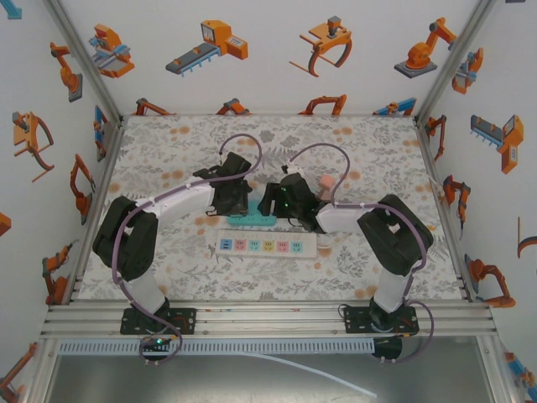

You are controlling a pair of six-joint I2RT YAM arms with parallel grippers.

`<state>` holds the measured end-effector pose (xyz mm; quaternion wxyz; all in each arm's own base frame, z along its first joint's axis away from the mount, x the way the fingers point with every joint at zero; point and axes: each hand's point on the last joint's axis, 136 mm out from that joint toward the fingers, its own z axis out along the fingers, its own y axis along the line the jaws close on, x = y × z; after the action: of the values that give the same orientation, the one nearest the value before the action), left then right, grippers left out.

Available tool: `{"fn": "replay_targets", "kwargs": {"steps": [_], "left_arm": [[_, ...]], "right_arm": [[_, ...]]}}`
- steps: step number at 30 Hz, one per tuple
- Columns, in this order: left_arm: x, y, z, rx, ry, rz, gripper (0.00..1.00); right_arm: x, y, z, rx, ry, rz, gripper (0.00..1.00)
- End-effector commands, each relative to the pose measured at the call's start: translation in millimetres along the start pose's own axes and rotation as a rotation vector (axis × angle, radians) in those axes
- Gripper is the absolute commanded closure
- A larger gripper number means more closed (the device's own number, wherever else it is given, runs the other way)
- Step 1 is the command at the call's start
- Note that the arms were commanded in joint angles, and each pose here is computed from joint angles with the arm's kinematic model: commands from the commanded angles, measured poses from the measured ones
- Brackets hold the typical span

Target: Pull the plug off the socket

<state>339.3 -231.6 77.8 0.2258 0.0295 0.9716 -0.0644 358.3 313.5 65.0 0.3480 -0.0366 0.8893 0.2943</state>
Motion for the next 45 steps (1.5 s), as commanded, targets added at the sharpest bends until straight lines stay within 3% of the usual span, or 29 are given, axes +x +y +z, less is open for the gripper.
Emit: {"fn": "replay_targets", "kwargs": {"steps": [1,2,5,6,14,18,25,31,34,37,41,45], "left_arm": [[-9,-13,-3,0.085,-0.033,-0.051,0.82],[-9,-14,-2,0.09,-0.034,-0.052,0.82],[-6,-17,-1,0.114,-0.023,-0.046,0.83],[-6,-21,-1,0.139,-0.017,-0.04,0.84],[-29,-30,-28,0.252,-0.071,-0.054,0.85],[-43,-20,-44,0.26,-0.115,-0.039,0.85],[-50,5,-47,0.257,-0.137,-0.082,0.85],[-38,10,-35,0.218,-0.089,-0.089,0.86],[-45,21,-44,0.163,-0.146,-0.08,0.86],[-58,34,-58,0.007,-0.236,0.012,0.86],[-58,30,-58,0.007,-0.204,0.036,0.86],[-63,24,-72,0.058,-0.218,-0.003,0.86]], "right_arm": [[71,-25,10,0.017,0.225,0.023,0.31],[75,-28,12,0.022,0.233,0.038,0.3],[83,-25,21,-0.032,0.25,0.07,0.02],[86,-24,23,-0.04,0.259,0.074,0.01],[109,-61,25,0.215,0.349,-0.073,0.1],[115,-69,16,0.226,0.329,-0.059,0.19],[118,-41,13,0.076,0.344,0.01,0.18],[133,-64,7,0.296,0.463,-0.232,0.19],[150,-77,6,0.356,0.517,-0.311,0.19],[162,-91,1,0.409,0.541,-0.349,0.19],[162,-95,-2,0.418,0.514,-0.342,0.19],[147,-75,-2,0.347,0.457,-0.319,0.16]]}}
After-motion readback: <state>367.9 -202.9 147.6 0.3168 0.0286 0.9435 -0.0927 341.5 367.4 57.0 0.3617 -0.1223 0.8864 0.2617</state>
